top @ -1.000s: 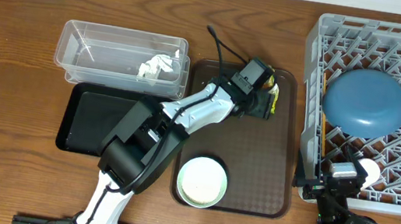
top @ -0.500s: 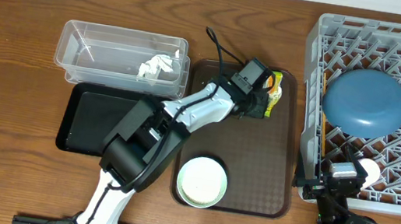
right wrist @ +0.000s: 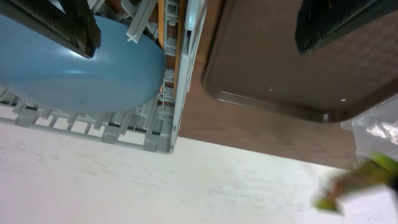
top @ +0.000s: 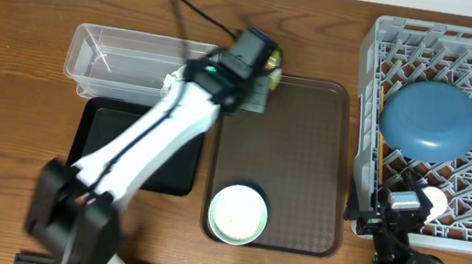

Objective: Sort waste into correct bins and load items into the dishwasher rack
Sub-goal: 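Grasp the wrapper with the left gripper and drop it into the clear bin, then grasp the mint-green rice bowl rim on the brown tray with the left gripper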

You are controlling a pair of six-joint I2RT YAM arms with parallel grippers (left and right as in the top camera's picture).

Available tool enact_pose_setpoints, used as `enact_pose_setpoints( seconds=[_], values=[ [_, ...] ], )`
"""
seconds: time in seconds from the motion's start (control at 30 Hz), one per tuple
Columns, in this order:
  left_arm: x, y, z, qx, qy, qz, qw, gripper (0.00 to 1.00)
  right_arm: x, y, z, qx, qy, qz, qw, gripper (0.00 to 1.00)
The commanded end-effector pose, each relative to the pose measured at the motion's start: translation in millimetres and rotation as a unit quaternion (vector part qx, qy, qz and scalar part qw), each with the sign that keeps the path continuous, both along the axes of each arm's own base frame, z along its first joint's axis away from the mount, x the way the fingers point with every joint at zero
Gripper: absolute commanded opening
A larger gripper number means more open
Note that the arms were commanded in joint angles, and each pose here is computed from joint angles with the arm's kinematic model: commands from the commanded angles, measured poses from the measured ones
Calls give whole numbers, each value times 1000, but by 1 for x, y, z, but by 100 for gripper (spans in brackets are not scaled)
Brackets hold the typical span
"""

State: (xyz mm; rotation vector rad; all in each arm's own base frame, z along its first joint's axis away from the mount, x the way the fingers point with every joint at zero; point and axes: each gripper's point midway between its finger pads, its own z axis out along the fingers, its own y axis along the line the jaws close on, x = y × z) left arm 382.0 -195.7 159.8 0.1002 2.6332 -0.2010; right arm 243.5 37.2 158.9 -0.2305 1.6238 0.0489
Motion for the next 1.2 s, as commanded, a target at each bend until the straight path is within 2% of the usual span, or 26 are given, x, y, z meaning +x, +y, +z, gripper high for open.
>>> enact_pose_setpoints(
  seconds=[0.0, 0.17, 0.2, 0.27, 0.33, 0.37, 0.57, 0.73, 0.9, 0.97, 1.07, 1.17],
  values=[
    [4, 57, 4, 72, -2, 60, 996, 6, 0, -4, 0, -2, -1, -9, 1000, 99],
    [12, 109, -12, 97, 26, 129, 987, 6, 0, -4, 0, -2, -1, -9, 1000, 99],
    [23, 119, -17, 99, 20, 135, 986, 14, 0, -4, 0, -2, -1, -9, 1000, 99],
    [27, 124, -18, 101, 19, 133, 986, 39, 0, -4, 0, -2, -1, -9, 1000, 99],
    [23, 121, -16, 93, 27, 118, 988, 55, 0, -4, 0, -2, -1, -9, 1000, 99],
    [19, 119, -12, 87, 32, 114, 989, 57, 0, -4, 0, -2, -1, -9, 1000, 99],
    [-34, 79, 26, 3, 66, 46, 997, 58, 0, -4, 0, -2, -1, -9, 1000, 99],
    [-88, 51, 41, 7, 95, -15, 995, 58, 0, -4, 0, -2, -1, -9, 1000, 99],
    [-138, 19, 12, 30, 161, -42, 986, 55, 0, -4, 0, -2, -1, -9, 1000, 99],
    [-163, 1, -15, 38, 184, -47, 981, 54, 0, -4, 0, -2, -1, -9, 1000, 99],
    [-182, -22, -42, 34, 184, -66, 980, 53, 0, -4, 0, -2, -1, -9, 1000, 99],
    [-190, -48, -59, 14, 163, -89, 983, 50, 0, -4, 0, -2, -1, -9, 1000, 99]
  ],
)
